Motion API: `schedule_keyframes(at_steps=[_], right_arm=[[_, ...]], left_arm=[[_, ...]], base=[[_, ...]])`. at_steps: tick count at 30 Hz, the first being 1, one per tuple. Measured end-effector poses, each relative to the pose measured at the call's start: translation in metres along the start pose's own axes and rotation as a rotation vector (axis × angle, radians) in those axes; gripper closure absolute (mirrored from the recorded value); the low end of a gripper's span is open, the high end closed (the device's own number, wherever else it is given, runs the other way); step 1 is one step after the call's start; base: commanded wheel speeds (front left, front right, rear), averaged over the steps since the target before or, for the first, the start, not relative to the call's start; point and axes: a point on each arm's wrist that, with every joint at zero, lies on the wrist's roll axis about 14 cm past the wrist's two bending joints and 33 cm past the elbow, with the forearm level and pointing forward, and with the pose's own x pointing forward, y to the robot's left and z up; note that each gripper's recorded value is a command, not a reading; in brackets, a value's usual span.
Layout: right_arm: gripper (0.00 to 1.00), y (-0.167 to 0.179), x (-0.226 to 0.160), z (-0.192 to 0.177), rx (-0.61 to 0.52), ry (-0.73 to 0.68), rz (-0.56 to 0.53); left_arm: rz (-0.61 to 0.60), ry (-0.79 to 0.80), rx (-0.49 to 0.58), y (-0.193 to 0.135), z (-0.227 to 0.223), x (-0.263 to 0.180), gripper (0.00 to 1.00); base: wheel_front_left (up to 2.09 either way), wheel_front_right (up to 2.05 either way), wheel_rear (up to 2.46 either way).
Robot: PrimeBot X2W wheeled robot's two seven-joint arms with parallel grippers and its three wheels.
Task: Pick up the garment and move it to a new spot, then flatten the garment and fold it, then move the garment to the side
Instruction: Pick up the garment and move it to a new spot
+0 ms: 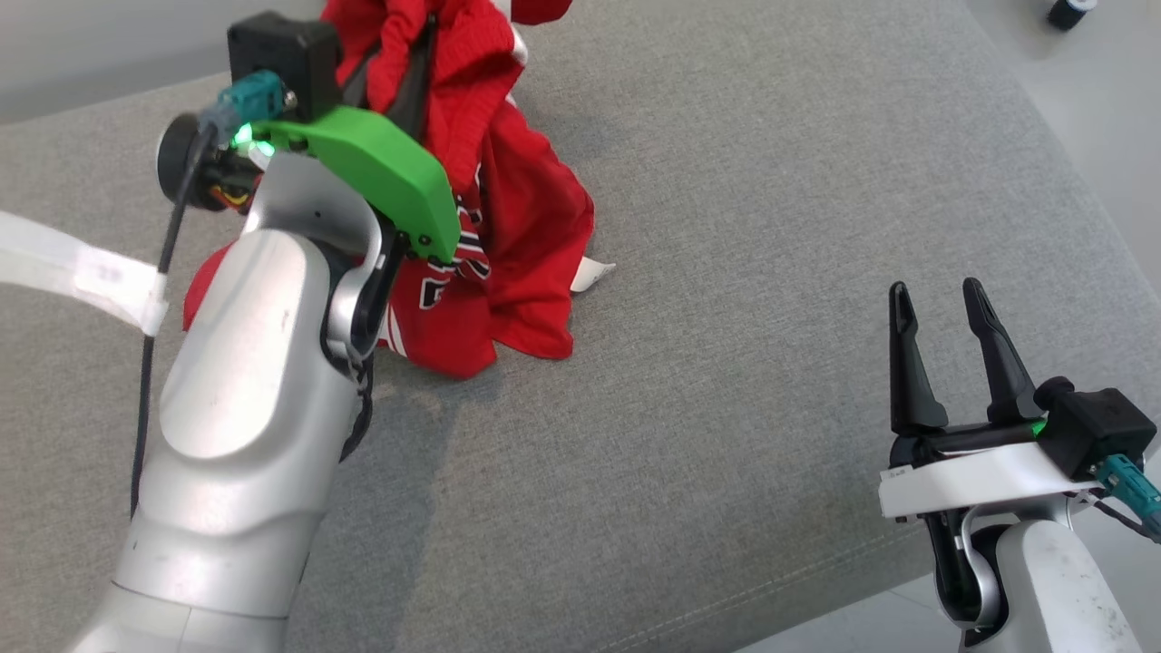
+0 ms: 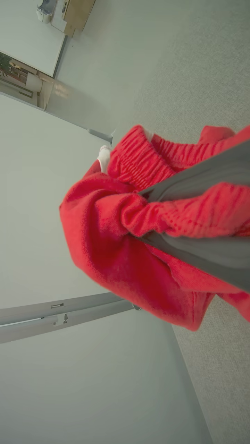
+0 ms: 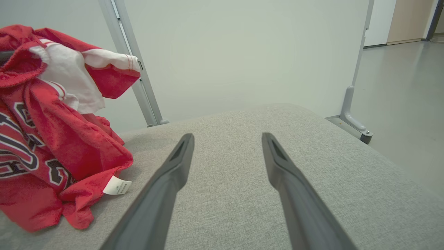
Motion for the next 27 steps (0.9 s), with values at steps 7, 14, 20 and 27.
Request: schedule_keyframes(at_steps=[7, 14, 20, 27], right_arm=[[0.00, -0.002, 0.007, -0.021, -0.008, 0.057, -0.006], [0.00, 0.012, 0.015, -0.027, -0.012, 0.066, 0.036], [0.00, 0.020, 0.014, -0.022, -0.018, 0.052, 0.064], [0.00, 0.029, 0.008, -0.016, -0.016, 0.040, 0.090]], left_arm=[[0.047, 0.180, -0.067, 0.014, -0.110, -0.013, 1.00], [0.070, 0.231, -0.090, 0.020, -0.141, -0.025, 1.00], [0.075, 0.227, -0.083, 0.018, -0.141, -0.035, 0.52], [0.060, 0.174, -0.046, 0.009, -0.123, -0.047, 0.00]], base=[[0.00, 0.00, 0.00], [0.00, 0.00, 0.00], [0.00, 0.00, 0.00], [0.00, 0.00, 0.00]])
